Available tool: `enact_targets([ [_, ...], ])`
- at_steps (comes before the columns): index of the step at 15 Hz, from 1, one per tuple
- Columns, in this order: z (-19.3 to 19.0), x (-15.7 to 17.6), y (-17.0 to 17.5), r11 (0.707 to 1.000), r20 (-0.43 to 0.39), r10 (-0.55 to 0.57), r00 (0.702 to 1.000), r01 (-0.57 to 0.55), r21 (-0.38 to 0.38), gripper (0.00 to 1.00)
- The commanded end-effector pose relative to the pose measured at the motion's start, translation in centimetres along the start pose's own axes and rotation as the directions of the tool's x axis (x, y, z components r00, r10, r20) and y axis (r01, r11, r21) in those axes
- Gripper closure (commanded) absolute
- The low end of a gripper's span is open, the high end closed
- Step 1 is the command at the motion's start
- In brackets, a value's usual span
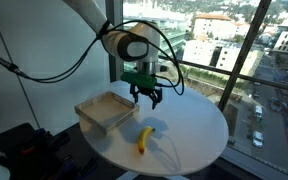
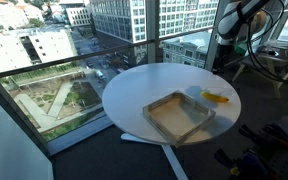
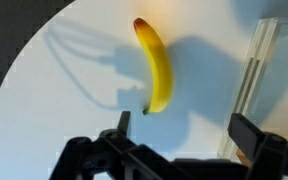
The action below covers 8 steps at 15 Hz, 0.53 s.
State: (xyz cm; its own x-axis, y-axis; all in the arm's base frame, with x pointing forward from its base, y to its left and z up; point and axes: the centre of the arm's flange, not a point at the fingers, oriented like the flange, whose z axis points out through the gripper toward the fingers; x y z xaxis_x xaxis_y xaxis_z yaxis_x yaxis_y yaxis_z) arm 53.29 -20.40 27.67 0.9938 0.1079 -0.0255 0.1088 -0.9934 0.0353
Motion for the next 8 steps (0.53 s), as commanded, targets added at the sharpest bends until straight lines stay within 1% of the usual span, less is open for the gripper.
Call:
enact_targets([
  [1,0.14,-0.07,0.11,1.000,0.002,0.003,1.000,-0.003,0.001,0.00],
  [8,0.25,-0.15,0.25,1.000,0.004,0.006,1.000,-0.006,0.001,0.00],
])
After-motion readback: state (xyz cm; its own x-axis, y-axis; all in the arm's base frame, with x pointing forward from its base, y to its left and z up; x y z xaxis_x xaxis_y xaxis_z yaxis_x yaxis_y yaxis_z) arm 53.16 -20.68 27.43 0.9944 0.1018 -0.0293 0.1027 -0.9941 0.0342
